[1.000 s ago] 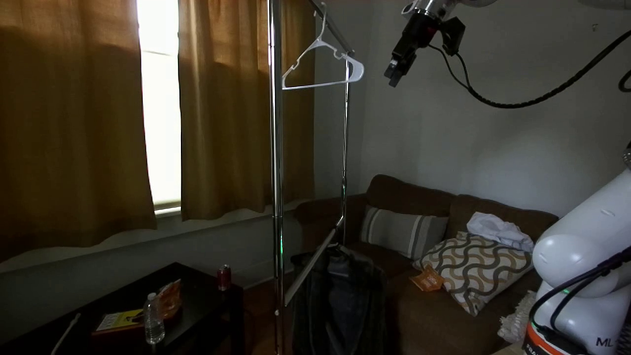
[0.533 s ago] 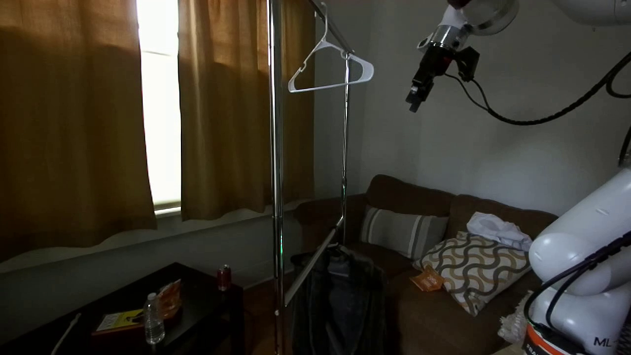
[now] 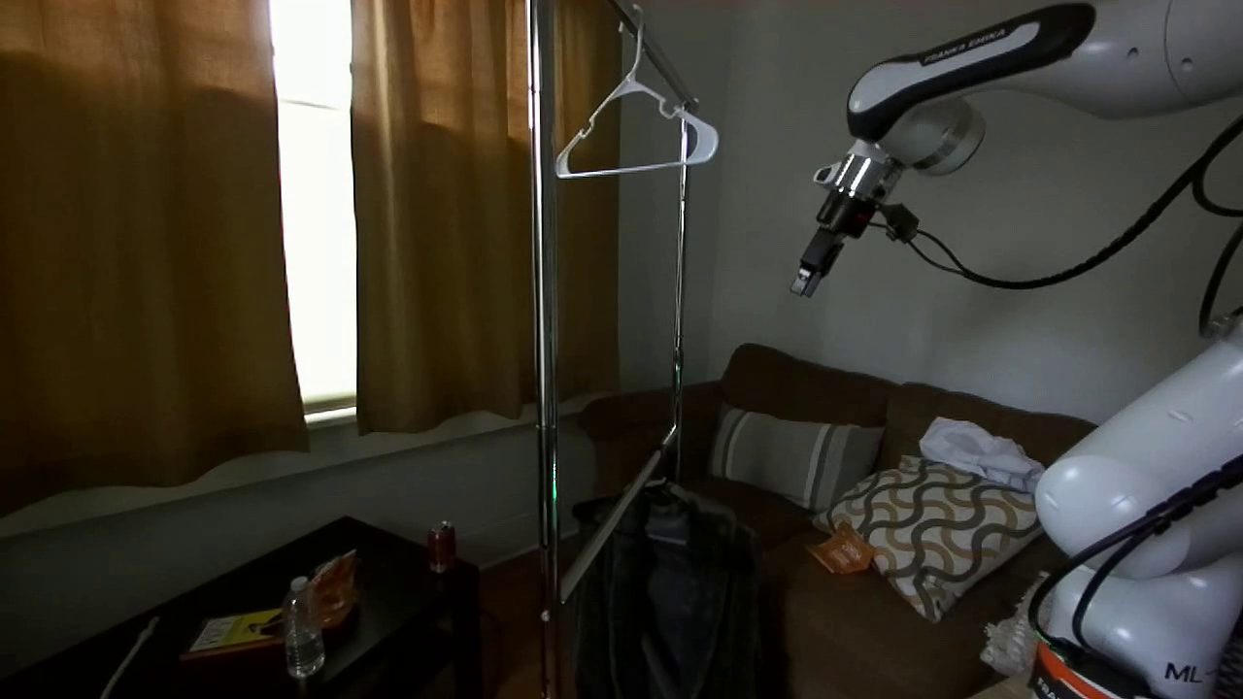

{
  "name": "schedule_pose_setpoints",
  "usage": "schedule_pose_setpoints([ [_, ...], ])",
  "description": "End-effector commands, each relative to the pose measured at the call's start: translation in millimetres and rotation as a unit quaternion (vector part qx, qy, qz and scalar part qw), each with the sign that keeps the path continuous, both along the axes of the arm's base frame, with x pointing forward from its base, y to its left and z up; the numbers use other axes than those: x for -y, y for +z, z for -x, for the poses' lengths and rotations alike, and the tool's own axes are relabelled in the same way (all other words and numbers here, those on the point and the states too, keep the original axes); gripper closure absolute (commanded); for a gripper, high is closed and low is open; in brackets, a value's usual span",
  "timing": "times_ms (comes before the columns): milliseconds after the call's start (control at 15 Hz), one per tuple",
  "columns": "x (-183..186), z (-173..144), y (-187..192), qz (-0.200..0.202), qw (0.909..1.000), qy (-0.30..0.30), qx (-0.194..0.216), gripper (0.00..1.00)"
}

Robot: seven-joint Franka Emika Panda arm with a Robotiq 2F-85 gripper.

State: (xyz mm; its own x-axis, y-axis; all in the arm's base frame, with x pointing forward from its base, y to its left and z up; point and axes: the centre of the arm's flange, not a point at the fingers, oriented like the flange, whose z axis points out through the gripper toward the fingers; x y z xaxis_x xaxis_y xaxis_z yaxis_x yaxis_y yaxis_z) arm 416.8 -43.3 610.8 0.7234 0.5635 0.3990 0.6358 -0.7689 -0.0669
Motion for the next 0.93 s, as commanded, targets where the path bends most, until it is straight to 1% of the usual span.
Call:
schedule_pose_setpoints([
  [0, 3, 8, -60, 0.008, 0.9998, -0.016, 0.013, 0.0],
  [67, 2, 7, -67, 0.003, 0.9997, -0.02, 0.011, 0.0],
  [133, 2, -4, -45, 0.004, 0.9999, -0.016, 0.004, 0.0],
  [200, 1, -4, -53, 0.004, 0.9998, -0.017, 0.0, 0.0],
  [533, 2, -6, -45, 0.005, 0.9998, -0.018, 0.008, 0.0],
  [667, 9, -31, -76, 0.003, 0.999, -0.024, -0.038, 0.0],
  [800, 11, -43, -107, -0.011, 0.9974, -0.021, -0.068, 0.0],
  [867, 13, -50, -123, -0.012, 0.9961, -0.022, -0.084, 0.0],
])
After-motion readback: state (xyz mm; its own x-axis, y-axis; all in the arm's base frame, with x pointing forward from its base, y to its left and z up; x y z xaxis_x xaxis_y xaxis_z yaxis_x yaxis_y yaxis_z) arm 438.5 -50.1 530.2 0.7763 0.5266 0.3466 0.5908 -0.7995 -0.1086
